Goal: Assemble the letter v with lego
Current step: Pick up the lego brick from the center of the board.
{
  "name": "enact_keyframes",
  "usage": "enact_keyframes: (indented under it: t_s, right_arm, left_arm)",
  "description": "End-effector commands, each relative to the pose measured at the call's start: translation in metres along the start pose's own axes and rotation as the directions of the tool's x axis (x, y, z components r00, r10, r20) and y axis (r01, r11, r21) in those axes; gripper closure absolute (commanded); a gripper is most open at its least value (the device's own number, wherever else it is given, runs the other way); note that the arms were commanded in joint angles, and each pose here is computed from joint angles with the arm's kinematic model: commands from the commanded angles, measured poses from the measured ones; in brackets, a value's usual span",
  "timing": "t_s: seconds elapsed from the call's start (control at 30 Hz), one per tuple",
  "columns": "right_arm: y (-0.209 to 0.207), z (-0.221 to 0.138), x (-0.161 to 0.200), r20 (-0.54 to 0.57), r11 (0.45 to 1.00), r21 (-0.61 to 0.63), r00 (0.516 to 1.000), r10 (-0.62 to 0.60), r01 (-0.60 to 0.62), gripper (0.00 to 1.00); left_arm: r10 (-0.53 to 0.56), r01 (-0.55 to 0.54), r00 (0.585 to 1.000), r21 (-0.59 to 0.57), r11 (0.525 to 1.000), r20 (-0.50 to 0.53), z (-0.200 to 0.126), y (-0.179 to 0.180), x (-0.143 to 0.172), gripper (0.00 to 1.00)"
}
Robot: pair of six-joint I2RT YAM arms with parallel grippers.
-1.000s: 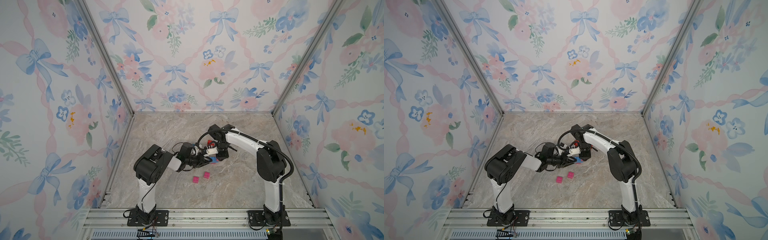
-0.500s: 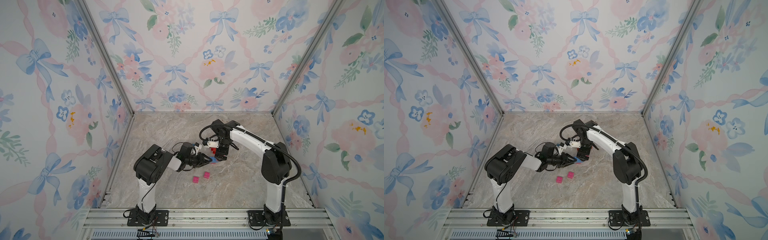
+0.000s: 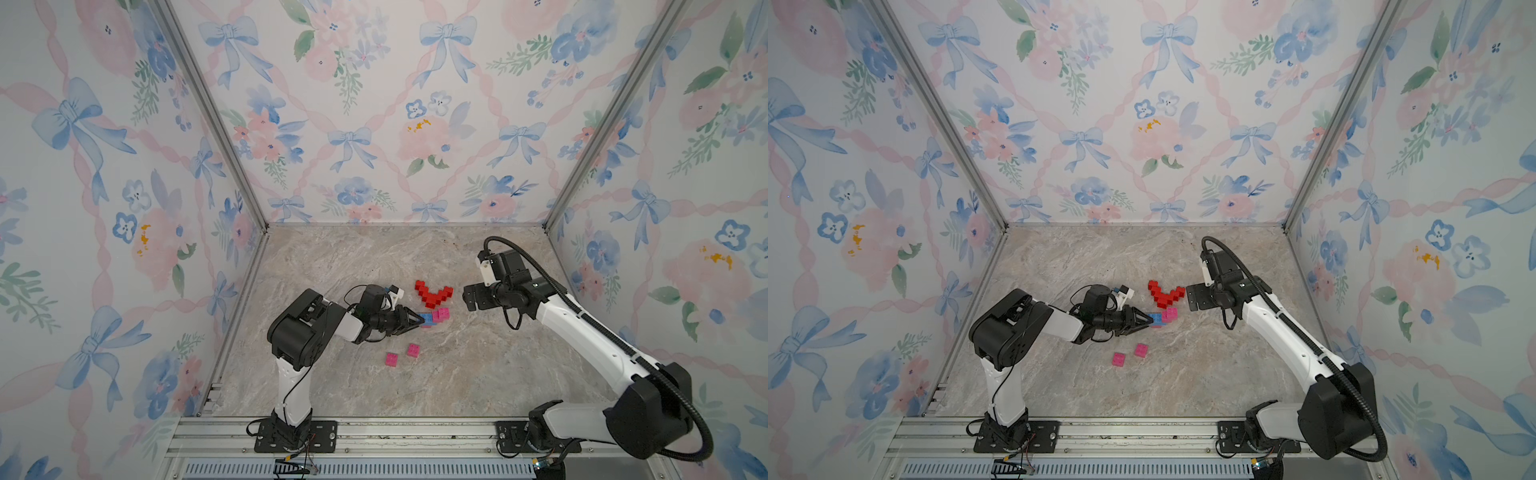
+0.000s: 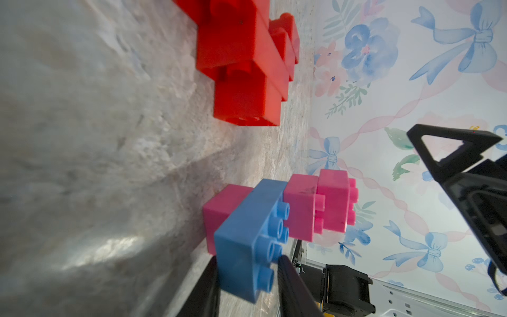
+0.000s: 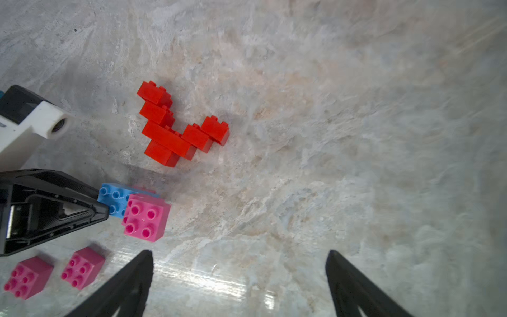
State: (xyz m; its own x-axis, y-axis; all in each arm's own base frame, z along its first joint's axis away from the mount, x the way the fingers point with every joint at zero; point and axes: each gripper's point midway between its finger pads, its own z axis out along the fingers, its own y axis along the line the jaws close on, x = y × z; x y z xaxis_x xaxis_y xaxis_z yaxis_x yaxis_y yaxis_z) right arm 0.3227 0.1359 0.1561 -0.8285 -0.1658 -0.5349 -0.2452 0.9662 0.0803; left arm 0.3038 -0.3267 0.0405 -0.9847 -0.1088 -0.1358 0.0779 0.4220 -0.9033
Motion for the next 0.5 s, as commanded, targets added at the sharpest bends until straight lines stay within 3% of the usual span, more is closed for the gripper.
enact_keyframes:
  t_s: [0.0, 0.13, 0.3, 0.4, 0.47]
  right_arm:
    - [0.048, 0.003, 0.034, -0.144, 0.959, -0.218, 0.978, 0.154, -0.183, 0.07]
    - [0.088, -0.006, 0.066, -0.131, 0.979, -0.197, 0.988, -0.079, 0.052, 0.19]
    - [0.167, -0.001, 0.106, -0.074, 0.896, -0.353, 0.946, -0.315, 0.27, 0.41]
    - [0.199, 0.007, 0.111, -0.014, 0.862, -0.375, 0.927, -0.375, 0.342, 0.56]
    - [0.22, 0.013, 0.113, 0.021, 0.837, -0.415, 0.923, -0.385, 0.358, 0.55]
  left_arm:
    - [-0.047, 0.048, 0.999, -0.097, 0.994, 0.011, -0.004, 0.027, 0.004, 0.64]
    - [-0.042, 0.044, 0.999, -0.1, 0.994, 0.017, -0.005, 0.026, 0.002, 0.64]
    - [-0.043, 0.045, 0.999, -0.109, 0.993, 0.022, -0.006, 0.03, -0.001, 0.64]
    - [-0.042, 0.044, 0.999, -0.112, 0.993, 0.024, -0.007, 0.031, -0.001, 0.64]
    - [-0.04, 0.043, 0.999, -0.115, 0.992, 0.024, -0.007, 0.032, -0.001, 0.64]
